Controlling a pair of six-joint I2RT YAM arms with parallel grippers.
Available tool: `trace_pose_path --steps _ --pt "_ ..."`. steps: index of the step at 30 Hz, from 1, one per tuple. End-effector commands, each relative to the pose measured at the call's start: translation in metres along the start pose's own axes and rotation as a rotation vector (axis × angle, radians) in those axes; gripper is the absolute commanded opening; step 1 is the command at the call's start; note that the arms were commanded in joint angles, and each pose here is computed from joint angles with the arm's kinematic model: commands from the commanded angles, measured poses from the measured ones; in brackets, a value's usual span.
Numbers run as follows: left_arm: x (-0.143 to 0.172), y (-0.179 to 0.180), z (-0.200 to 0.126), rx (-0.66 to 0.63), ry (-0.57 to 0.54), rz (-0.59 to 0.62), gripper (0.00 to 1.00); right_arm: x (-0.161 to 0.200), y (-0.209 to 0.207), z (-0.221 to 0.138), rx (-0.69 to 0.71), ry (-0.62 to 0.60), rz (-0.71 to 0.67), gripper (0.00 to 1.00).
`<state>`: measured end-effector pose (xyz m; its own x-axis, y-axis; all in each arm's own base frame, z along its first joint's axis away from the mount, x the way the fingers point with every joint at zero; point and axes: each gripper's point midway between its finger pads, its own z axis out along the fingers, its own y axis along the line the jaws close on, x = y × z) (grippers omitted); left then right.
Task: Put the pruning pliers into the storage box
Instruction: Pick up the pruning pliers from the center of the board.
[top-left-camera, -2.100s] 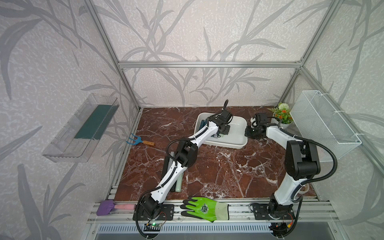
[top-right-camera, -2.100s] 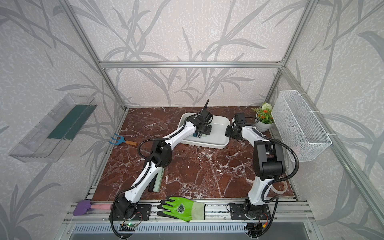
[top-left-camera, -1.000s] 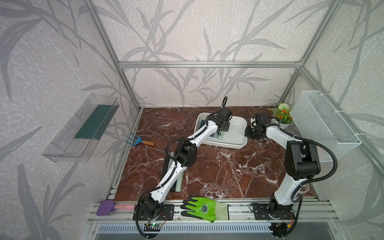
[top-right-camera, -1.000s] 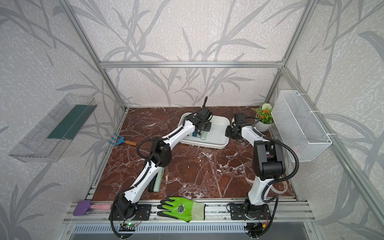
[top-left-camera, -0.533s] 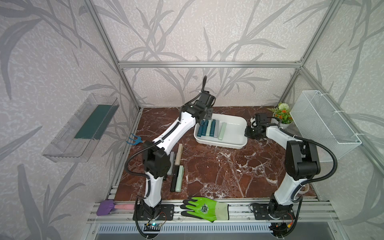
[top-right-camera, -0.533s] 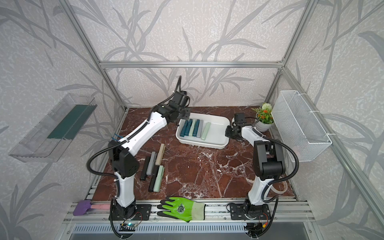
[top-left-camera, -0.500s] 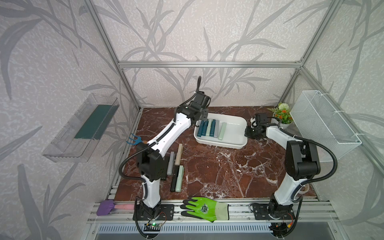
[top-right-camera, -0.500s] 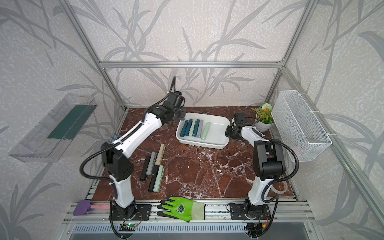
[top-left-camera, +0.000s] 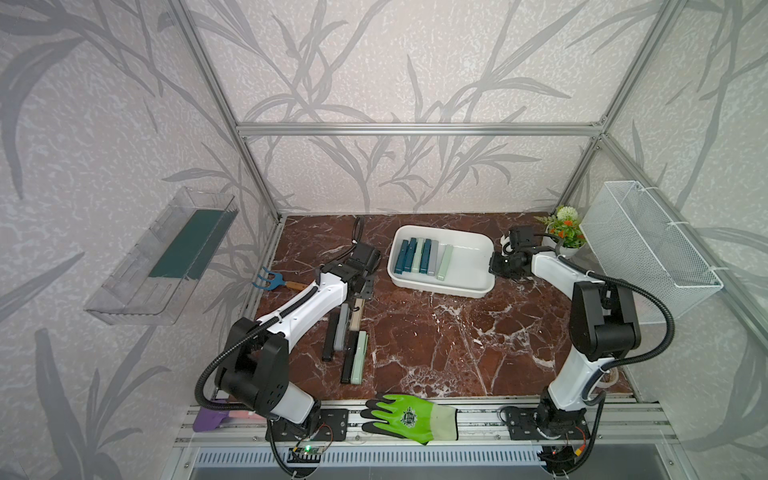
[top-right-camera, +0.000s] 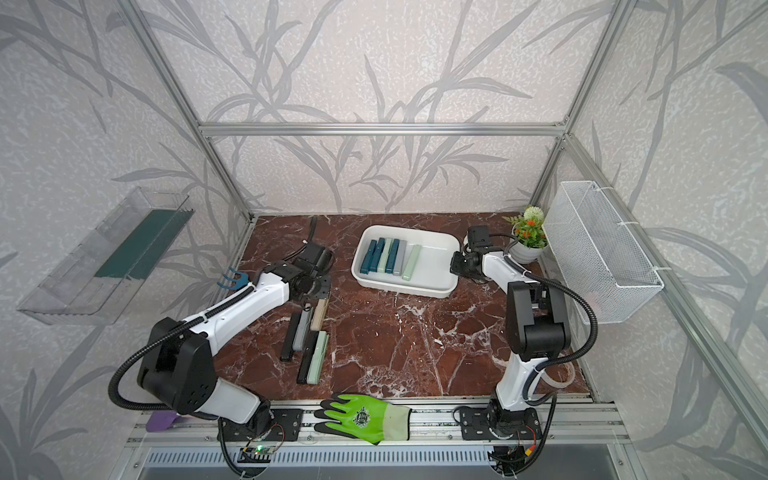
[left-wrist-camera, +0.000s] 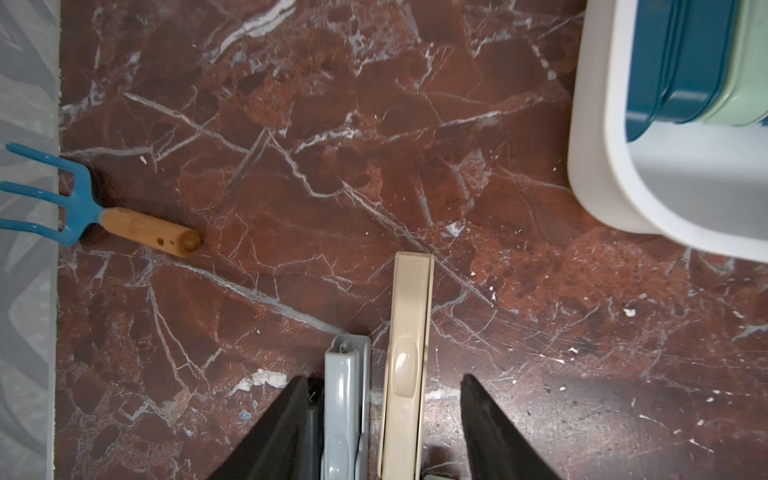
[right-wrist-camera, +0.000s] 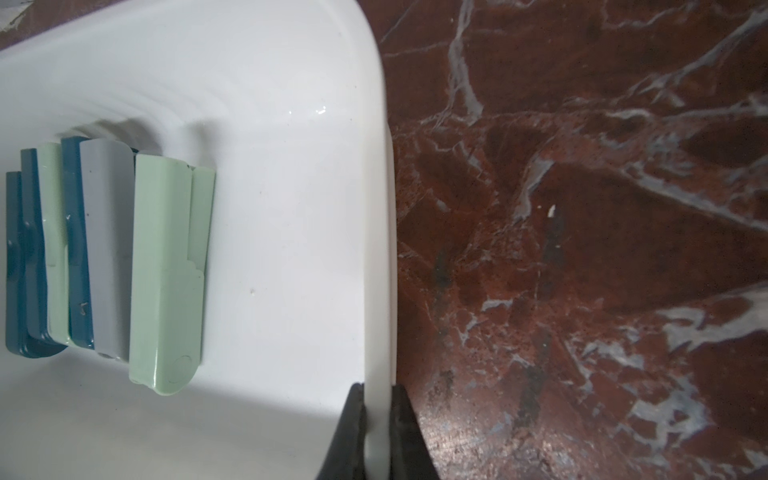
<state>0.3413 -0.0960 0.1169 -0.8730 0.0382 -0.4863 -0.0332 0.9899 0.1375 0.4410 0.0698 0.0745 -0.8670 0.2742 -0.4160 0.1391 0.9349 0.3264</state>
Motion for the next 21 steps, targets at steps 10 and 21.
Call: trace_pose_path --steps 10,21 --pt "0.046 -0.015 0.023 0.040 0.086 -0.028 0.64 0.022 -0.006 0.000 0.035 0.081 -0.023 0.11" --pt "0.067 -0.022 0.037 0.047 0.130 -0.033 0.63 0.025 -0.009 0.001 0.049 0.091 -0.022 0.11"
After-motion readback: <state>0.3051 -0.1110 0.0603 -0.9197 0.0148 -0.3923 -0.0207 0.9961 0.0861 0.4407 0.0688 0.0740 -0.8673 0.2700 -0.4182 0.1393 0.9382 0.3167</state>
